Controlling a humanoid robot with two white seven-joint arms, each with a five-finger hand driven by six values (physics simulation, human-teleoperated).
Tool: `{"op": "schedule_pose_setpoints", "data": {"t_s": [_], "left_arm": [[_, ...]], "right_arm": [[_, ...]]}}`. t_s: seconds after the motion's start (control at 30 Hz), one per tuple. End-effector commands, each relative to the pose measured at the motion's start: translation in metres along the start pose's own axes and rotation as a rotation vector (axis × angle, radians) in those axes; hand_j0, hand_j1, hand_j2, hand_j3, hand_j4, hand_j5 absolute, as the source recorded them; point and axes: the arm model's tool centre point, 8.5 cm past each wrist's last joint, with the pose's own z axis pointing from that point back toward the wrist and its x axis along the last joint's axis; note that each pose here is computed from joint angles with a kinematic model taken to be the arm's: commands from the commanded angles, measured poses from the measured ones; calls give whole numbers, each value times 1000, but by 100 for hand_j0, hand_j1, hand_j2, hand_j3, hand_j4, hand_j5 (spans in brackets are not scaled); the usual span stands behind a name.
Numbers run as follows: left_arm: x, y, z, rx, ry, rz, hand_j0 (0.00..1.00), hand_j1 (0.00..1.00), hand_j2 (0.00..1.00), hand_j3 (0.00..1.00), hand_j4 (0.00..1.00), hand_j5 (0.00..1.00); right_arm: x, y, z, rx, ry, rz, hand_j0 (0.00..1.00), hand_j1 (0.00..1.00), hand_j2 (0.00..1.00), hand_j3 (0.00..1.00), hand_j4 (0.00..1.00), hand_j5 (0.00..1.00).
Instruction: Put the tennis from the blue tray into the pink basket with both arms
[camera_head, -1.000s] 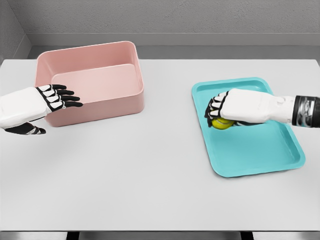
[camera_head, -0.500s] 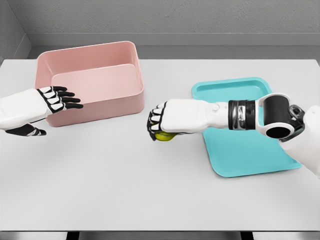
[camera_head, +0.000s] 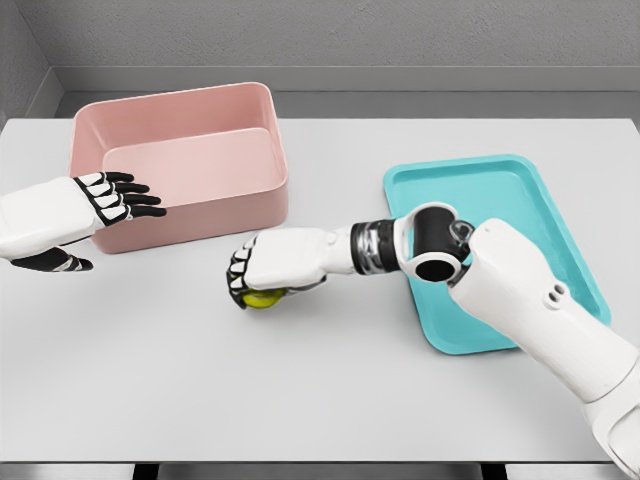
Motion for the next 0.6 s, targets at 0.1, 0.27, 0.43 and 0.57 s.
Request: {"op": "schedule_pose_setpoints", "data": {"t_s": [0.1, 0.27, 0.43, 0.57], "left_arm": [[-1, 1, 1, 2, 2, 2, 100, 100, 100, 100, 100, 100], [-1, 1, 1, 3, 2, 4, 100, 100, 100, 100, 100, 100], [0, 0, 0, 3, 0, 5, 100, 100, 100, 100, 100, 100], [0, 0, 0, 3, 0, 5, 100, 100, 100, 100, 100, 100]], "right_arm": [[-6, 8, -5, 14, 14, -29, 44, 44, 44, 44, 44, 44], [-4, 7, -8, 9, 7, -28, 61, 61, 61, 61, 61, 61], [-4, 10, -9, 11, 7, -35, 97, 97, 97, 97, 97, 97], [-4, 12, -9, 14, 10, -40, 99, 99, 99, 99, 99, 99]]}}
